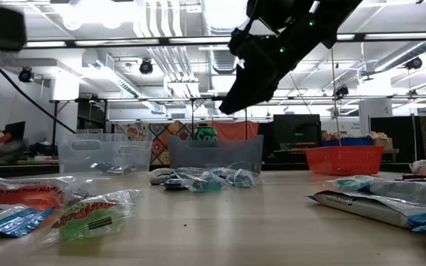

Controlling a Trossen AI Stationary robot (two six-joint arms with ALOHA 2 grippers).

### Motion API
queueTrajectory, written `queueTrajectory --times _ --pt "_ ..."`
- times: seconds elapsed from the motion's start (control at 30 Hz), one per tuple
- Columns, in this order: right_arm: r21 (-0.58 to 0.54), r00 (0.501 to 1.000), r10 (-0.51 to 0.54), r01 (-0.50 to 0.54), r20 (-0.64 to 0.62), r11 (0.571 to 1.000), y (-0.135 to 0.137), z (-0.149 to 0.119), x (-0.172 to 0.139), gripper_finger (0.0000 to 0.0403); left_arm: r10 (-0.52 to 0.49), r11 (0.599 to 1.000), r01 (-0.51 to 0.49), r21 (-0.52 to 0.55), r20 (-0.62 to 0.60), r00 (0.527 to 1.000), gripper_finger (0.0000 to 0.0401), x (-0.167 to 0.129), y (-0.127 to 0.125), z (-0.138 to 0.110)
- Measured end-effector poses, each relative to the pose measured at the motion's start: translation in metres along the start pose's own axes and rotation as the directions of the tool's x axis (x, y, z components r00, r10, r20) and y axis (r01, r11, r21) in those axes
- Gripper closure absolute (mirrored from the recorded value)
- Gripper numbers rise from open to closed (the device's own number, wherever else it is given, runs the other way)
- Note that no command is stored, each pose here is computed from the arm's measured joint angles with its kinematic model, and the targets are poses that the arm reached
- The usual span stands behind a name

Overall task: Organize candy in baskets
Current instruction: Put the brown chocolate bar into the transparent bin

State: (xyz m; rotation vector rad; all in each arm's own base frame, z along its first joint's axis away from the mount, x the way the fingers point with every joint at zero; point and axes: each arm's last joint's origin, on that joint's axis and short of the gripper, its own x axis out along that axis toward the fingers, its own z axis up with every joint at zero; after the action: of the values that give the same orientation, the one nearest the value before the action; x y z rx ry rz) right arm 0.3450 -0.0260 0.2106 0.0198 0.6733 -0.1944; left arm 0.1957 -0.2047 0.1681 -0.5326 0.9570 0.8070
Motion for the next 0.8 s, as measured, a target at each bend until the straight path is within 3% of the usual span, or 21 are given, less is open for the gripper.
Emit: queueTrajectory --times 0.2,0.33,0.6,0.8 --pt "-0.023 0.999 0.031 -0.031 0.017 0.999 0.013 0.002 -0.007 0.0211 -0.124 0.992 0.123 0.014 0.130 0.984 0.0401 -0.026 0.007 0.021" --pt "-0.052 0.997 0.059 -0.057 0.053 0.997 0.022 0.008 -0.019 0.0211 -0.151 0.989 0.148 0.031 0.216 0.965 0.0401 -0.040 0.017 0.038" --pt "-0.080 0.993 0.100 -0.094 0.069 0.992 0.033 0.014 -0.047 0.0211 0.022 0.998 -0.036 0.048 0.266 0.964 0.0401 -0.045 0.050 0.093" --pt "-0.074 0.993 0.114 -0.111 0.039 0.991 0.039 0.011 -0.054 0.0211 0.165 0.967 -0.207 0.145 0.258 0.952 0.0401 -0.031 0.072 0.147"
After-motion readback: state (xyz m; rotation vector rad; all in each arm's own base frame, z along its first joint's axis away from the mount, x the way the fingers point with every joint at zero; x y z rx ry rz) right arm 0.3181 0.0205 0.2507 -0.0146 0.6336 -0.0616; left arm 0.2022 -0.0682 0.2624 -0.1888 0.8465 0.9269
